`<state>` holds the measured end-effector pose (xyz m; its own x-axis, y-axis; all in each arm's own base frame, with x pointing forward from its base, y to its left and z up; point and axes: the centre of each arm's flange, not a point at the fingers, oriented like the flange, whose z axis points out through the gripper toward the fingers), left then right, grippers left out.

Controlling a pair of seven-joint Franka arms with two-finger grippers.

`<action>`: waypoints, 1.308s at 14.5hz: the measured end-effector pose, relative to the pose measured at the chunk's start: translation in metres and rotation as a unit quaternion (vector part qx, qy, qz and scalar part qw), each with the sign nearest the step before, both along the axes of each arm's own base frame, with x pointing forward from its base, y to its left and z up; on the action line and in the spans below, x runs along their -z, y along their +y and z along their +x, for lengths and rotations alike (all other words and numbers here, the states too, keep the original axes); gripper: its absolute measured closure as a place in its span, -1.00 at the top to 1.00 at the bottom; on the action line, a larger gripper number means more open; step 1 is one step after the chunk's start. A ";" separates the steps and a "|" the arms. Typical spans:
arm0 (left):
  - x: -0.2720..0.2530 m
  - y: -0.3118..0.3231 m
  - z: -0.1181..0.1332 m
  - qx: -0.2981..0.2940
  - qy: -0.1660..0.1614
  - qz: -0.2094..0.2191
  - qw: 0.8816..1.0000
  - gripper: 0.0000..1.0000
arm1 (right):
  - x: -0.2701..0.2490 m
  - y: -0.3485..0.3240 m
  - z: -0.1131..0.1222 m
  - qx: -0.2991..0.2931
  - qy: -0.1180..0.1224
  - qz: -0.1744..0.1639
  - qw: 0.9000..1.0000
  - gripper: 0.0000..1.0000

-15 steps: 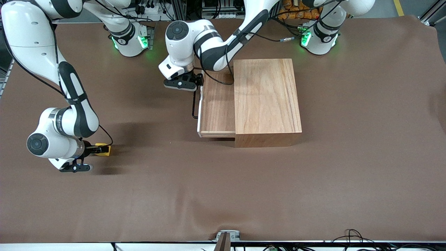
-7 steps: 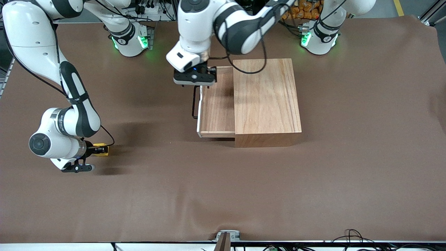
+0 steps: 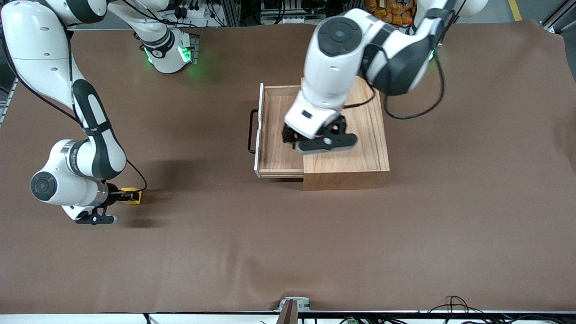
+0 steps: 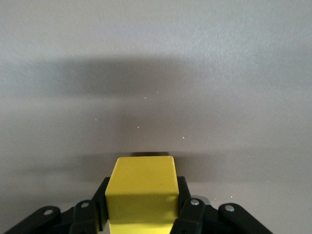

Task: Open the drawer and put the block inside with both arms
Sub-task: 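Carry the cube to the drawer while the left gripper returns to rest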

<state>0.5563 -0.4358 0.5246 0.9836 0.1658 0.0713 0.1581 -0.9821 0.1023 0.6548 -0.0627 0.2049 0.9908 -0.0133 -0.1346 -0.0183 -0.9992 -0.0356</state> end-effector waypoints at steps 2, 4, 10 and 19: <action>-0.013 0.040 0.023 0.001 -0.007 0.000 1.000 1.00 | -0.012 0.002 0.005 -0.001 0.011 0.004 1.000 0.12; -0.023 0.084 0.045 -0.010 -0.009 0.003 1.000 1.00 | -0.041 0.010 0.017 -0.009 0.026 0.009 1.000 0.12; -0.023 0.198 0.090 0.012 0.008 0.015 1.000 1.00 | -0.108 0.084 0.032 -0.022 0.048 0.022 0.998 0.12; -0.082 0.341 0.072 0.046 0.052 0.022 0.997 1.00 | -0.182 0.279 -0.010 -0.049 0.052 0.052 0.996 0.12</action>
